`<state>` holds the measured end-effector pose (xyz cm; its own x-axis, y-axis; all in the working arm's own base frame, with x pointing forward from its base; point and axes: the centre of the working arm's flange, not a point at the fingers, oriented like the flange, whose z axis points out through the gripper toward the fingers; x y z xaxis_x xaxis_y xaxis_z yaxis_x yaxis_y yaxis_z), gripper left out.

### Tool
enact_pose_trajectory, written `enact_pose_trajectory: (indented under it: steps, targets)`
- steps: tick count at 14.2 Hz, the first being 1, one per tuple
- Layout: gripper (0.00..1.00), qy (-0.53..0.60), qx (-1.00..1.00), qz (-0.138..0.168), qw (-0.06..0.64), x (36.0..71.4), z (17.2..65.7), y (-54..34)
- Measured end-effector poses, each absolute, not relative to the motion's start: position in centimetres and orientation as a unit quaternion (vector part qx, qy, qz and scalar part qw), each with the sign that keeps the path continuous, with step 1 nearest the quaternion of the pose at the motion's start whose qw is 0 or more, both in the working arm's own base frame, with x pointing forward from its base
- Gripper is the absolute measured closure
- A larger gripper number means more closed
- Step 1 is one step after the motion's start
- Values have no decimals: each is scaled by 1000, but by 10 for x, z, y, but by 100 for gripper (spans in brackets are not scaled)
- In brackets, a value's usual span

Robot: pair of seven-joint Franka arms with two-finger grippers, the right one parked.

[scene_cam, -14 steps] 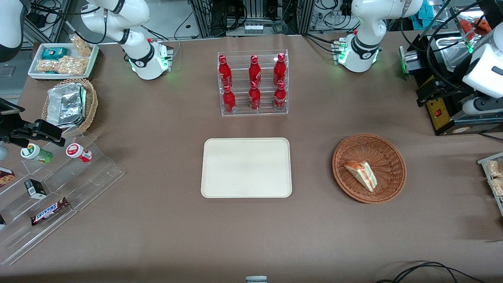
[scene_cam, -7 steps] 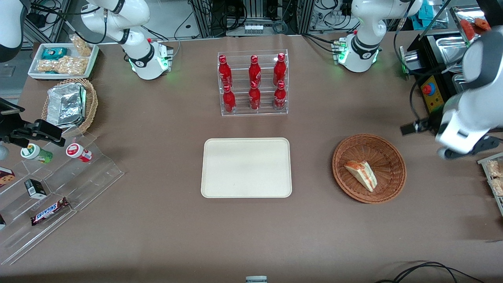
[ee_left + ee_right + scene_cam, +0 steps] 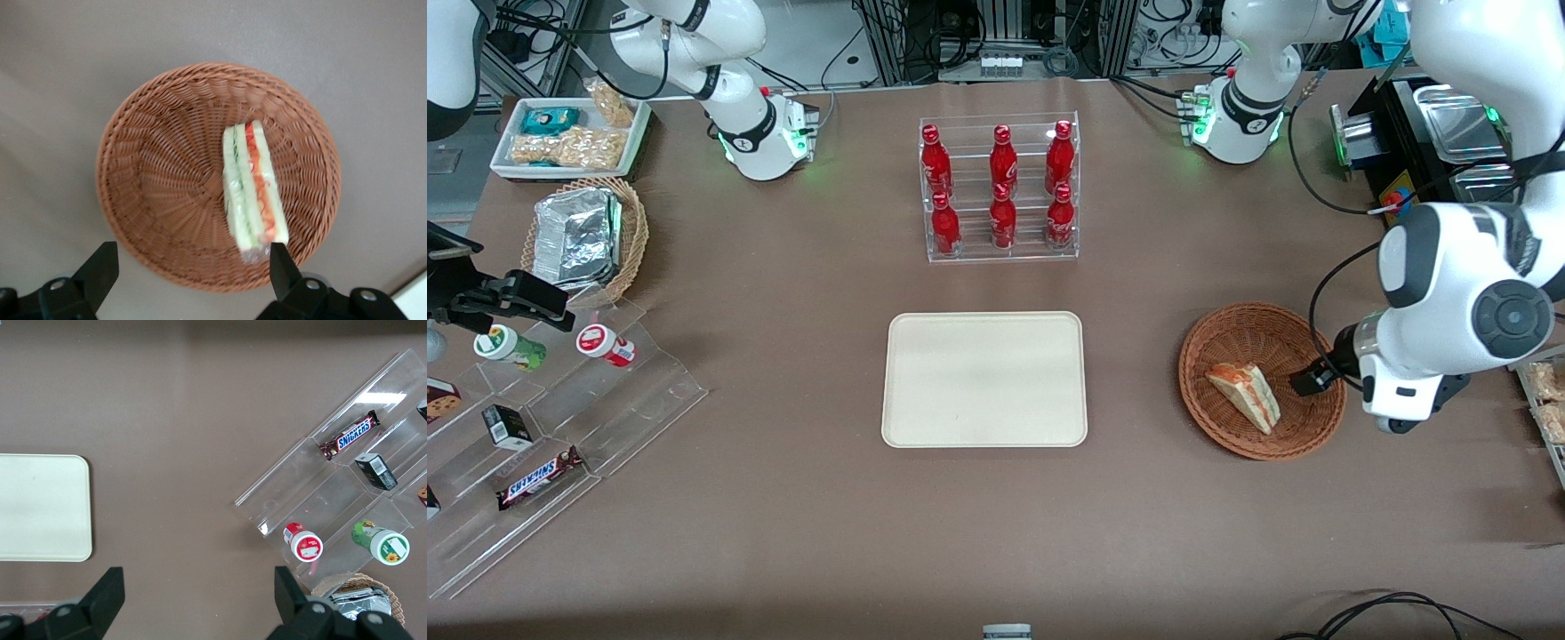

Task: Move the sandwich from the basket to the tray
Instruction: 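Move the left gripper down over the sandwich in the wicker basket, then close the left gripper on the wrapped sandwich and lift it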

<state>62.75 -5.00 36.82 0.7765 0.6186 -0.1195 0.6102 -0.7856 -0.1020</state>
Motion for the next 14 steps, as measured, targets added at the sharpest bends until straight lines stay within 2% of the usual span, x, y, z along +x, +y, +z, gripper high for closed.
enact_pose_trajectory:
  steps: [2,5,14]
  targets:
    - [0,-348,-935,61,23,630,345,-59]
    - [0,-357,-931,67,26,631,312,-77]
    - [0,-381,-922,63,23,632,266,-85]
